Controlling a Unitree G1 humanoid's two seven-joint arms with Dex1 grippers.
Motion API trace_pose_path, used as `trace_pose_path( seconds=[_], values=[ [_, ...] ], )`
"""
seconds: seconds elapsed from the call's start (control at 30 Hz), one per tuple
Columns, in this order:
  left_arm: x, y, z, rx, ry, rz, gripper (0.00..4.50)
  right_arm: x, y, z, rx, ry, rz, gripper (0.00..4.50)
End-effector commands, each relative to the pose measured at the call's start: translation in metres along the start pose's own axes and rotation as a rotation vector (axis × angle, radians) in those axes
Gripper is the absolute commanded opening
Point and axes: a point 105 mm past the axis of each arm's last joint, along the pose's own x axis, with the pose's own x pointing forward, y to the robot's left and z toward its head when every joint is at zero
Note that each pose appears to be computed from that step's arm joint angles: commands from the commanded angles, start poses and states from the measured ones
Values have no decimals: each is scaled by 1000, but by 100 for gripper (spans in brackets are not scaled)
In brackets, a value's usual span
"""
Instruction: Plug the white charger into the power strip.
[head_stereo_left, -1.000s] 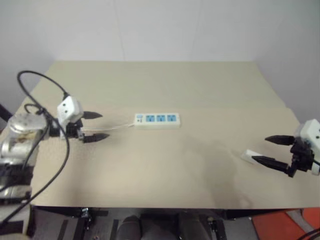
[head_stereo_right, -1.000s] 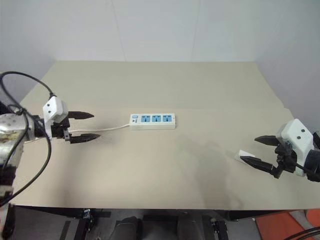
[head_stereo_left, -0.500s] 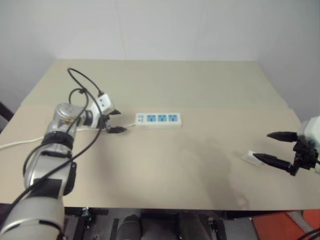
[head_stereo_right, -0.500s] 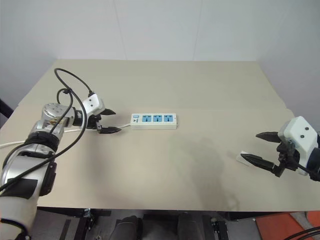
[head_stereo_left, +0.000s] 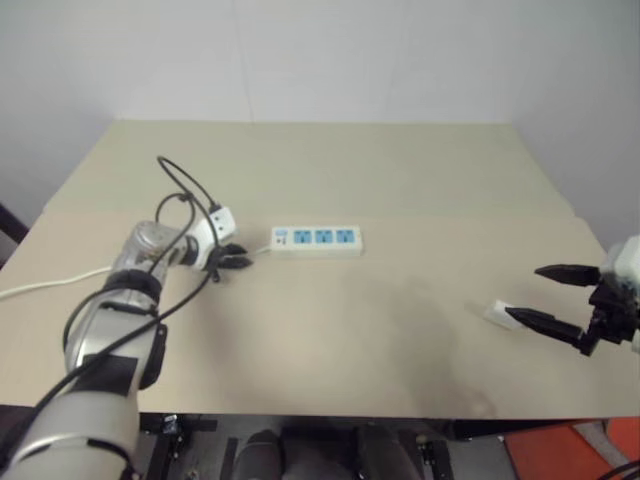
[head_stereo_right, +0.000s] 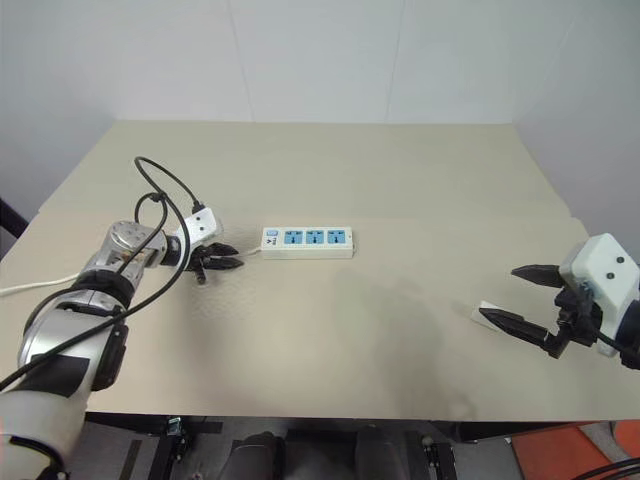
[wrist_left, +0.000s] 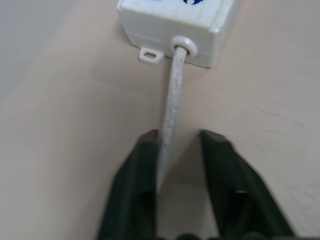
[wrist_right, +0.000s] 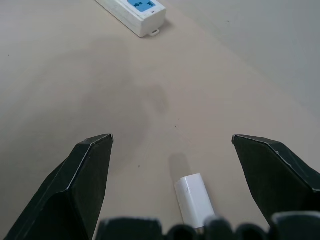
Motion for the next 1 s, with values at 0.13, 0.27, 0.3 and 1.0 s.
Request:
trace_pose_path(
  seconds=[0.13,0.27,0.3,1.0],
  values=[
    [1,-7,-7,-27,-25,-22,2,-5,-4,16,-44,-40,-25,450],
    [1,-16,4,14,-108,-86,2,-4,-4,16,-42,-44,-22,450],
    [2,-21,8,32,-137,-118,2,-3,-4,15,-41,-44,-21,450],
    [-36,-135,11,111,-274,-431,2,8,-3,15,-44,-57,36,450]
  ],
)
